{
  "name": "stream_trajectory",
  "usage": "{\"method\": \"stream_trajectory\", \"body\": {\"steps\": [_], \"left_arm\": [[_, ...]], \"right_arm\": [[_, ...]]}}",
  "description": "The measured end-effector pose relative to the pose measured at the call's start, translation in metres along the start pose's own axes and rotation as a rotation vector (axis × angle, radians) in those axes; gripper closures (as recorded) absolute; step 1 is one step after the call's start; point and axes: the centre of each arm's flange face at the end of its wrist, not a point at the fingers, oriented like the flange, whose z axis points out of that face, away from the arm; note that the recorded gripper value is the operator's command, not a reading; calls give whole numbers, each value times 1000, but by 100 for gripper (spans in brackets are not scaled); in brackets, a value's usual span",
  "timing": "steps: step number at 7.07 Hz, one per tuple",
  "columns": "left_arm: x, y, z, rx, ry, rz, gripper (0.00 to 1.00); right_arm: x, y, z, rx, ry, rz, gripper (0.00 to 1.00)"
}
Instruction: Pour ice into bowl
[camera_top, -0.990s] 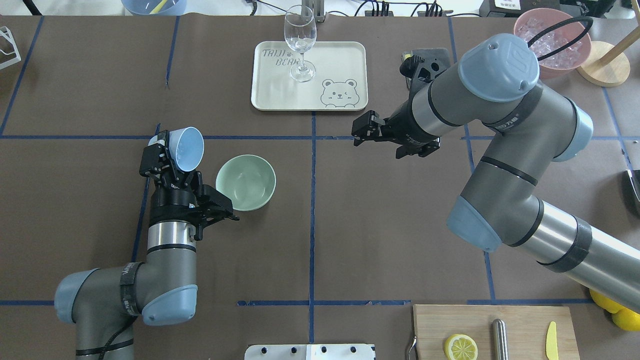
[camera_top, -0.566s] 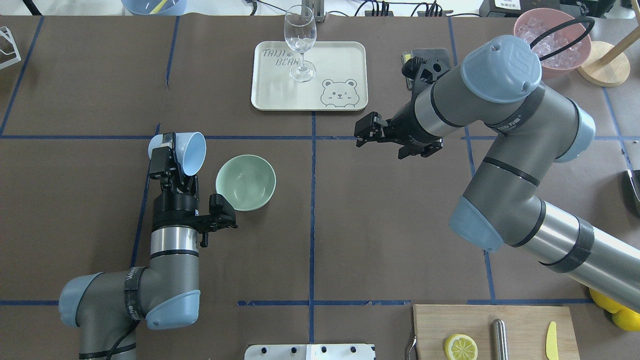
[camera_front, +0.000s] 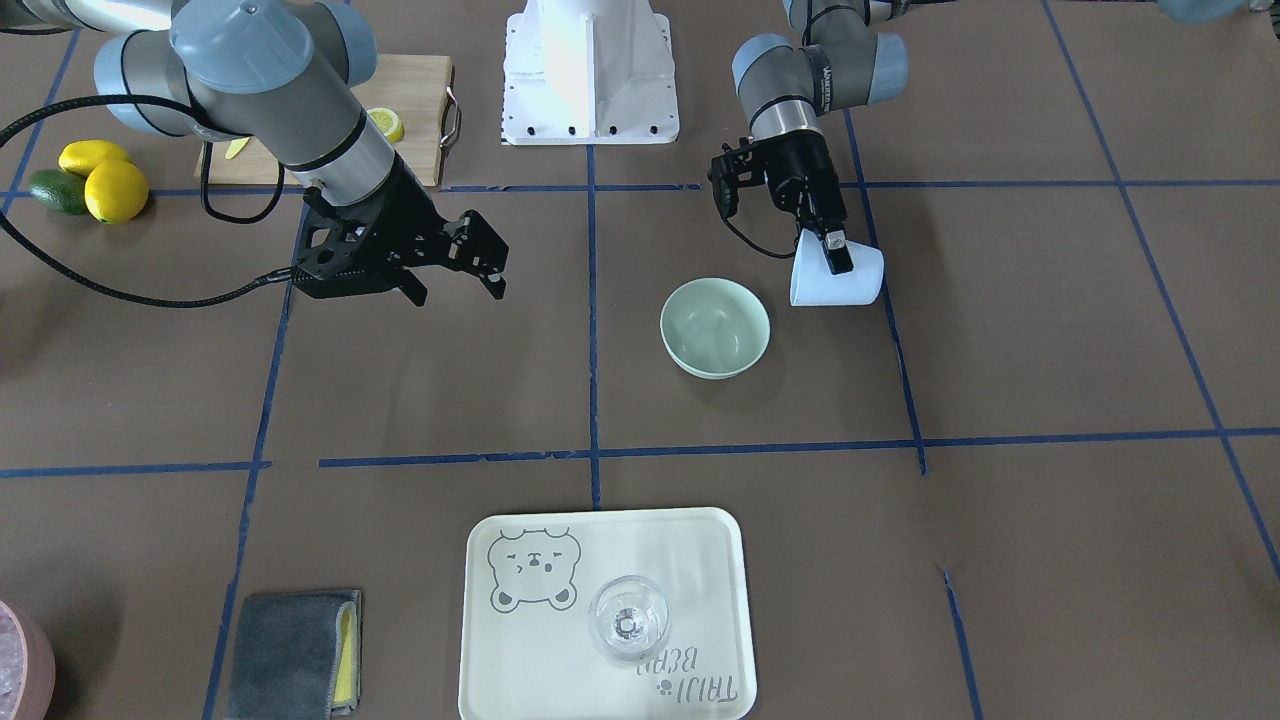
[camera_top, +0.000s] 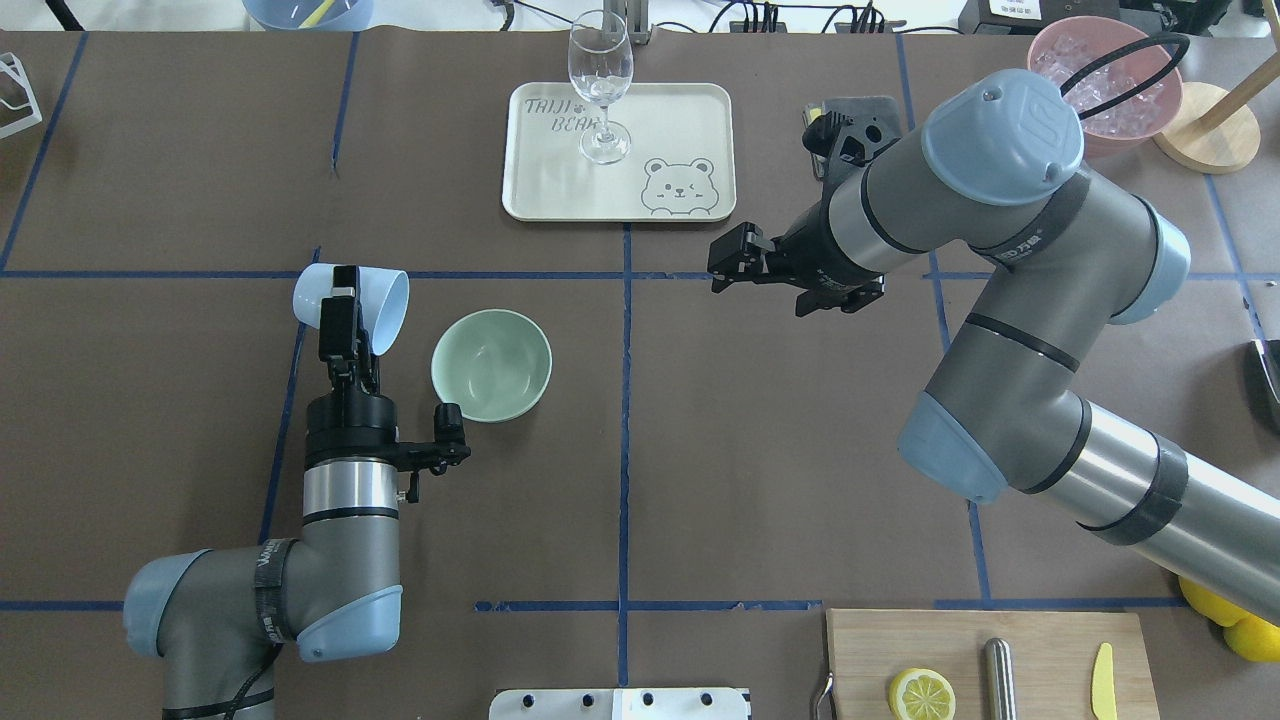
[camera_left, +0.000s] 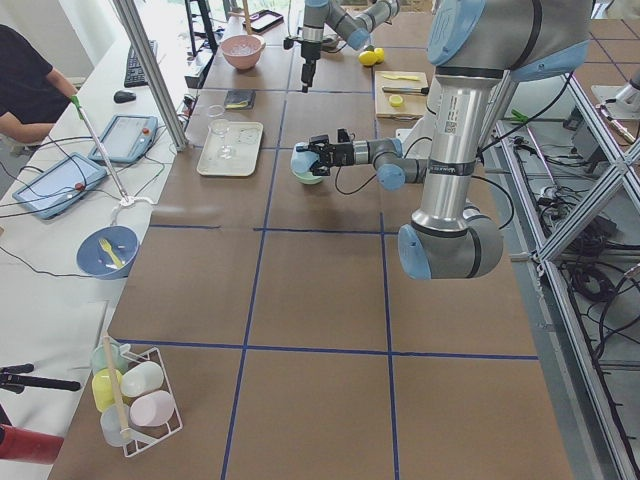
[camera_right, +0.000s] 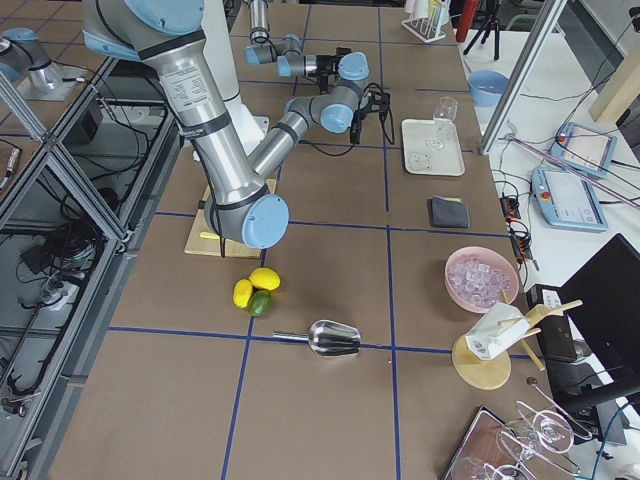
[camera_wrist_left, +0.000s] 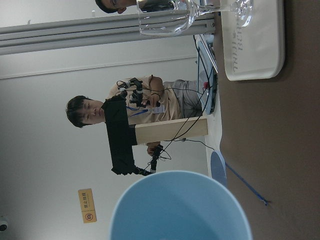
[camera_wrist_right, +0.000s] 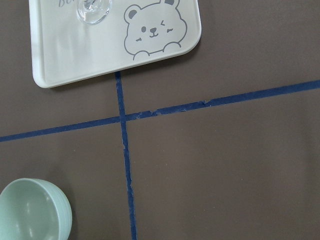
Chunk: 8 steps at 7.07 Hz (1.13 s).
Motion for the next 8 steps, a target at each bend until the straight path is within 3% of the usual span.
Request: {"method": "stream_trajectory", "body": {"steps": [4, 8], "left_arm": [[-2, 1, 0, -8, -42, 175, 100], [-3, 1, 0, -9, -43, 209, 100]], "right_arm": [[0, 1, 1, 0, 2, 0, 0], [1, 1, 2, 0, 4, 0, 0]]}}
